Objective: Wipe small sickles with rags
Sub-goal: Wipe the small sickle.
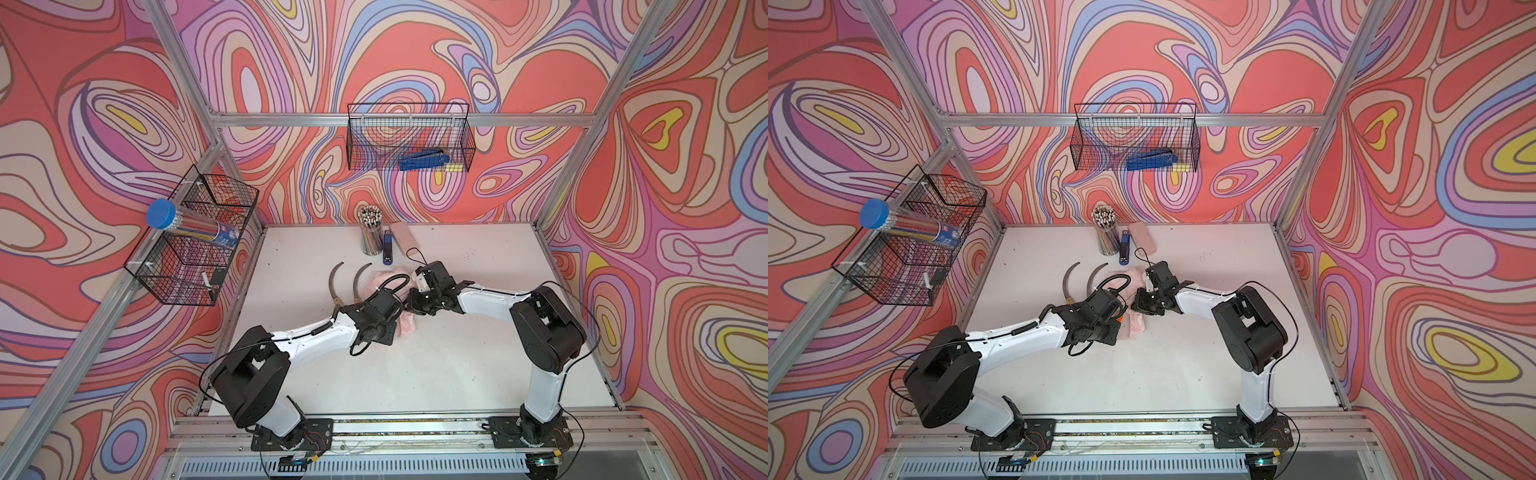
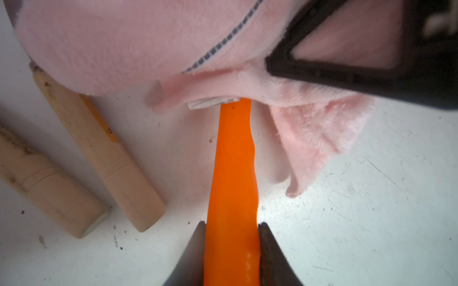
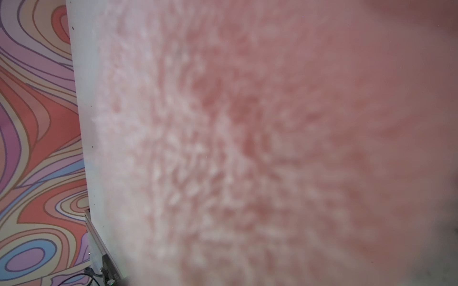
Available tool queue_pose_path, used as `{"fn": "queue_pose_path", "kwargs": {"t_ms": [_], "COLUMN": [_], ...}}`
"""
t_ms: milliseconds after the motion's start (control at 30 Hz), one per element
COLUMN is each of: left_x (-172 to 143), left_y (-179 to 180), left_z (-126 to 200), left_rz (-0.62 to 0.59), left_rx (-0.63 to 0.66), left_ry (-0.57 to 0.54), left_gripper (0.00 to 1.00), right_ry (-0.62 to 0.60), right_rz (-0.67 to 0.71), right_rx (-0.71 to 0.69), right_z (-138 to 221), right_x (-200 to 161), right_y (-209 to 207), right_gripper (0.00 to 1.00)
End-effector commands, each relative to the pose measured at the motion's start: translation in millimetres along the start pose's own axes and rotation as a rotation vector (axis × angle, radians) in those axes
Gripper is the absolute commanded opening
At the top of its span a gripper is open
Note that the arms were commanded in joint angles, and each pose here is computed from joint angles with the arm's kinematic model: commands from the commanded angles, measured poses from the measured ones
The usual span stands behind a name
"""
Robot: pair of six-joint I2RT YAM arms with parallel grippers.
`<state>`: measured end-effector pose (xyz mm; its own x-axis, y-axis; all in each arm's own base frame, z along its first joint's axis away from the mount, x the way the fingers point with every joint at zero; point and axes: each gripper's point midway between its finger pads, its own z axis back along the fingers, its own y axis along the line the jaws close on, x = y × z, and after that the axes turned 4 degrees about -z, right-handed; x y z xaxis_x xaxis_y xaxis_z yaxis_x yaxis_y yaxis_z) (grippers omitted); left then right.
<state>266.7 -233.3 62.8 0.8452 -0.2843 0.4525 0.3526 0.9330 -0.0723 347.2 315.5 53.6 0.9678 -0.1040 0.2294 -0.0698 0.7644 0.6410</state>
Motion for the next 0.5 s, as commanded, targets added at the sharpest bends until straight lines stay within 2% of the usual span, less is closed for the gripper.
{"fn": "queue_pose_path", "kwargs": {"t_ms": [0, 200, 333, 467], "left_x": [14.8, 12.9, 12.6, 12.7], "left_y": [3.1, 3.7, 2.7, 2.2], "left_z": [2.1, -4.0, -6.6, -4.5], "left_rz": [0.019, 0.017, 0.019, 0.017], "left_rx": [0.025, 0.041, 0.038, 0.033], "left_ry": [-0.049, -0.024, -0.015, -0.022], "left_gripper": [0.0, 0.0, 0.0, 0.0], "right_ry": [0.031, 0.065, 0.075, 0.104], "right_rz": [0.124, 0.179, 0.188, 0.128], "right_rx": [0.03, 0.15, 0.155, 0.149], "right_z": [1.2, 4.7, 3.6, -9.3], "right_x": [-20.7, -44.0, -47.3, -44.8], "right_y": [38.5, 75.7, 74.1, 60.5], "right_gripper": [0.0, 0.0, 0.0, 0.0]}}
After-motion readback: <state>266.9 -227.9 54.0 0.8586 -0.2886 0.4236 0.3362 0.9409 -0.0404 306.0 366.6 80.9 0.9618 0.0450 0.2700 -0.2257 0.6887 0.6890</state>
